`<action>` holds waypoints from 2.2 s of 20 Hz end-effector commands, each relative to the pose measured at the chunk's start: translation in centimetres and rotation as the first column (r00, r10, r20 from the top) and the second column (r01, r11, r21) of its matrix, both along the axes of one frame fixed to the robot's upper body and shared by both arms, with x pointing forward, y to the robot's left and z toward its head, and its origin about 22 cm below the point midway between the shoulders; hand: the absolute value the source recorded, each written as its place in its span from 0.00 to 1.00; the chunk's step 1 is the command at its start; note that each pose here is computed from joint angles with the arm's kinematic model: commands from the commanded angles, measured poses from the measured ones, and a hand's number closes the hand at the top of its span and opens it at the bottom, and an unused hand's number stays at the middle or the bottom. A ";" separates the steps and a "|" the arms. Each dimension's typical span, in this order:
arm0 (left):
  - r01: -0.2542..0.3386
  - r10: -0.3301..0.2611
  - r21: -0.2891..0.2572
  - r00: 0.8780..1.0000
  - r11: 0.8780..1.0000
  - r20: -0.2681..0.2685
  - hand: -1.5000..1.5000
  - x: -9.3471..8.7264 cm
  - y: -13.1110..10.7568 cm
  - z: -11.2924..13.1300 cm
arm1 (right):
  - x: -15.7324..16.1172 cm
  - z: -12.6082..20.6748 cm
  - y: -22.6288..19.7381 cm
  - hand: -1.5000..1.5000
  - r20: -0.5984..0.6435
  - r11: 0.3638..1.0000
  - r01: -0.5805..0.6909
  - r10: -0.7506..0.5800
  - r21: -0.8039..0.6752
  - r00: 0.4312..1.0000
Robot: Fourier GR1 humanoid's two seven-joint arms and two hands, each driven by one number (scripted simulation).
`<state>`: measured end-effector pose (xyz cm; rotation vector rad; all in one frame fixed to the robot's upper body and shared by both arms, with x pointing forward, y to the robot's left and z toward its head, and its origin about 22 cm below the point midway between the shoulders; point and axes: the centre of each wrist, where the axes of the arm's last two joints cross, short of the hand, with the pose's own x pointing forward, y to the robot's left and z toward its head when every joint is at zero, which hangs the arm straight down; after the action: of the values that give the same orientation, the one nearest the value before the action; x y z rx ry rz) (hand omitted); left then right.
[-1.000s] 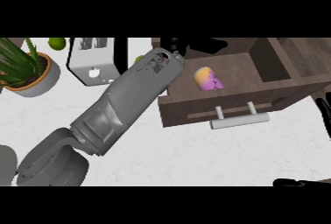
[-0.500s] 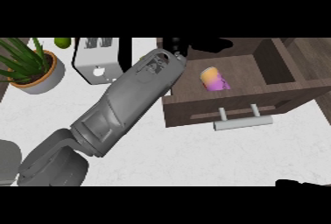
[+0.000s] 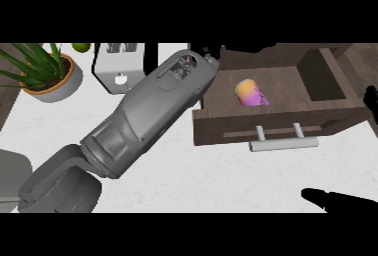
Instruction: Pick up the can, place it into the drawer and close the drawer
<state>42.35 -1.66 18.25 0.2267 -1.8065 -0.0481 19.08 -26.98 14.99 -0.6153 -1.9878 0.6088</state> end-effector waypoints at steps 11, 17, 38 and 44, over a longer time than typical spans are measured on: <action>-0.001 0.000 -0.013 0.999 1.000 -0.034 0.00 -0.1 -0.3 2.0 | 5.9 -5.4 3.9 0.00 -0.041 0.882 0.121 -0.157 -0.456 0.987; -0.013 0.013 -0.027 1.000 1.000 -0.011 0.00 -0.1 1.8 4.4 | 8.0 -9.6 3.5 0.00 -0.010 0.897 0.199 -0.221 -0.395 0.975; -0.012 0.013 0.020 0.998 1.000 -0.061 0.00 -1.6 11.5 4.3 | 17.0 -16.0 3.1 0.00 0.080 0.783 0.340 -0.352 -0.521 0.933; -0.012 0.014 0.012 0.996 1.000 -0.089 0.00 -2.7 12.5 2.5 | 20.7 -13.7 4.2 0.00 0.139 0.790 0.391 -0.372 -0.471 0.918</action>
<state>40.21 10.29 21.37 0.2389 -1.7380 -0.0532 38.65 -23.59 2.22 -1.3571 -1.6904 0.8803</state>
